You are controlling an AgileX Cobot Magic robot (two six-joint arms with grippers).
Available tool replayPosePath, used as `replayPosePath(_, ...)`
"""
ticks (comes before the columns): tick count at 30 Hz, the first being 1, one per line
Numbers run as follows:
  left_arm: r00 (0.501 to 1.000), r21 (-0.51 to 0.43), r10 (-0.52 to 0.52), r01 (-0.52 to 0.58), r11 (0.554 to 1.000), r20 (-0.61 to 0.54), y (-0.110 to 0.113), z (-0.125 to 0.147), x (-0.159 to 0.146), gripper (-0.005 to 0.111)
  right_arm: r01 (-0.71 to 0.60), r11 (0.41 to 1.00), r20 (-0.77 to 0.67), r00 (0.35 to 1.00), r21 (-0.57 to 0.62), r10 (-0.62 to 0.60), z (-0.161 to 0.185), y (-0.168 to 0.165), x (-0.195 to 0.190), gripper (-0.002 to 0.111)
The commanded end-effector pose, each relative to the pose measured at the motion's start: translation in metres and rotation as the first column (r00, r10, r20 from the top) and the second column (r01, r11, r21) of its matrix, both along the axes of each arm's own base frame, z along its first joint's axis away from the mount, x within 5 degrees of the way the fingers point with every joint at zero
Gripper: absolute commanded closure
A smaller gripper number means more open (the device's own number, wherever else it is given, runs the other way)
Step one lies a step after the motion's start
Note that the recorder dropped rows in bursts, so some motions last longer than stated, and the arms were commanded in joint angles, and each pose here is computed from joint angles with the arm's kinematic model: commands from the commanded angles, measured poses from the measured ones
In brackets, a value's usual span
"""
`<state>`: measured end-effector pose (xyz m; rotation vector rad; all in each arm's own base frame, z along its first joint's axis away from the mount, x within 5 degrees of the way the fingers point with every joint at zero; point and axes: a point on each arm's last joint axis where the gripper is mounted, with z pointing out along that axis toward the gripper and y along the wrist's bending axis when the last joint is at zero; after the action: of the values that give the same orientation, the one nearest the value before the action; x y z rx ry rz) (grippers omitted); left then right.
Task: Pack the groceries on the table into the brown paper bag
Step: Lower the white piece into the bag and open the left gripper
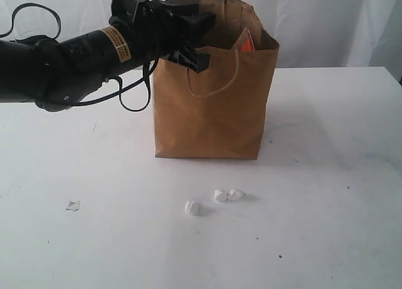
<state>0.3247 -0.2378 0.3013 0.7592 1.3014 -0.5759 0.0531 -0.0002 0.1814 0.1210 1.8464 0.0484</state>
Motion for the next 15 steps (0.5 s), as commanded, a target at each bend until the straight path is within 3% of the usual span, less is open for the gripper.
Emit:
replayPosePath(1,1.000,-0.026,-0.019,0.018,0.999,-0.024,-0.0004,0.0028,-0.0012,0.048,0.010,1.000,0.003,1.000,0.000,-0.010,-0.0009,-0.0005,0.0000,0.108)
replayPosePath(5,0.999,-0.044,-0.022,0.020,0.999,-0.045,-0.0004,0.0028,-0.0012,0.042,0.010,1.000,0.003,1.000,0.000,-0.010,-0.0009,-0.0005,0.0000,0.108)
replayPosePath(15,0.998,-0.061,-0.026,0.023,0.998,-0.059,-0.0003,0.0038,-0.0016,0.042,0.010,1.000,0.003,1.000,0.000,-0.010,-0.0009,-0.0005,0.0000,0.108)
